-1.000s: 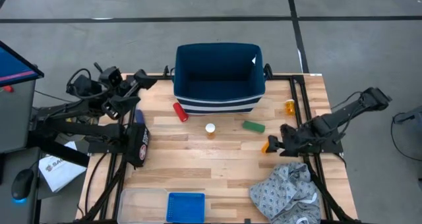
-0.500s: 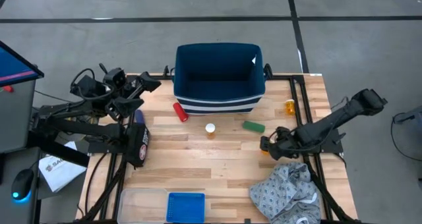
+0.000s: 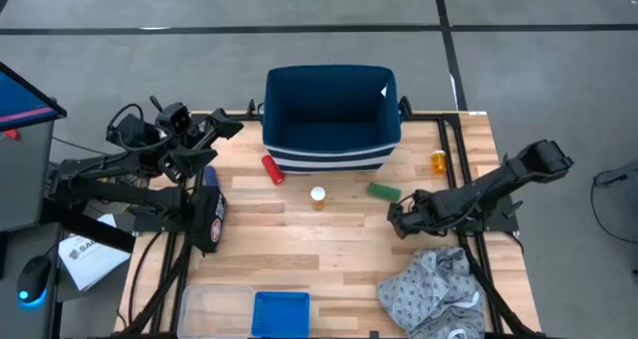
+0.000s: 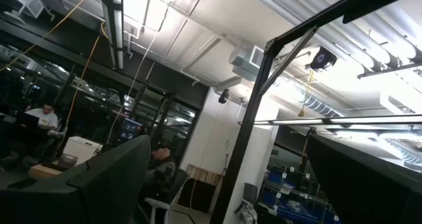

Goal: Pick & place medical supplies in basket/bin
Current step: Put the middle yellow pill bottle into the blue basket

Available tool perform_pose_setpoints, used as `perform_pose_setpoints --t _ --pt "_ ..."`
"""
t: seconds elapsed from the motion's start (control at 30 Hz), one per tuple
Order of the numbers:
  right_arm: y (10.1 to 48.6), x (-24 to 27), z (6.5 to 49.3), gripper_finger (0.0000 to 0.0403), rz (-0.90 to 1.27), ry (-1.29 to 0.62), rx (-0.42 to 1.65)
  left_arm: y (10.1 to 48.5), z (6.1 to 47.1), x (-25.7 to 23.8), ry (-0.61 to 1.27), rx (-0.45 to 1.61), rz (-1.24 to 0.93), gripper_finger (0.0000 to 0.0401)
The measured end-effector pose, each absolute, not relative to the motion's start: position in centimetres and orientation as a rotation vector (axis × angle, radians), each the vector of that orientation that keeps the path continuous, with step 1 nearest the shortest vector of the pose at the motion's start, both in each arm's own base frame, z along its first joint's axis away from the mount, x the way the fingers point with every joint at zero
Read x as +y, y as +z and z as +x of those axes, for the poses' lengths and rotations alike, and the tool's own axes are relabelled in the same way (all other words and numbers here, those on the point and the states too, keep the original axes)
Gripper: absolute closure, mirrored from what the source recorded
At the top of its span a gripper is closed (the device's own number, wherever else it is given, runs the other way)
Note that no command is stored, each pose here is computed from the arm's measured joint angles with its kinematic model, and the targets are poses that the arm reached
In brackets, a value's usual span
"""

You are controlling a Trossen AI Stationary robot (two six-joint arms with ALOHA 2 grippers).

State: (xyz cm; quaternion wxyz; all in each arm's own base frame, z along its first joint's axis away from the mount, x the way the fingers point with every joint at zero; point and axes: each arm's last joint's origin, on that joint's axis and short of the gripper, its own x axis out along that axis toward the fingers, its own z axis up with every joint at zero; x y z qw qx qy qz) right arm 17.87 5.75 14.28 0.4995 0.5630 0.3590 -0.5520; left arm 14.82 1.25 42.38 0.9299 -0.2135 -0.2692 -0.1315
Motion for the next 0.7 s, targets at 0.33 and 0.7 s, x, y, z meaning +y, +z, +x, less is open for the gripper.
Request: perform_pose_setpoints --t 0.33,0.7 --pt "13.23 5.83 18.87 0.0021 1.330 -1.366 0.910 42.39 14.82 1.25 -0.268 -0.553 -0.438 0.0001" --pt "13.47 5.74 18.95 0.0042 1.333 -1.389 0.912 42.39 14.82 1.25 -0.269 -0.553 -0.445 0.0001"
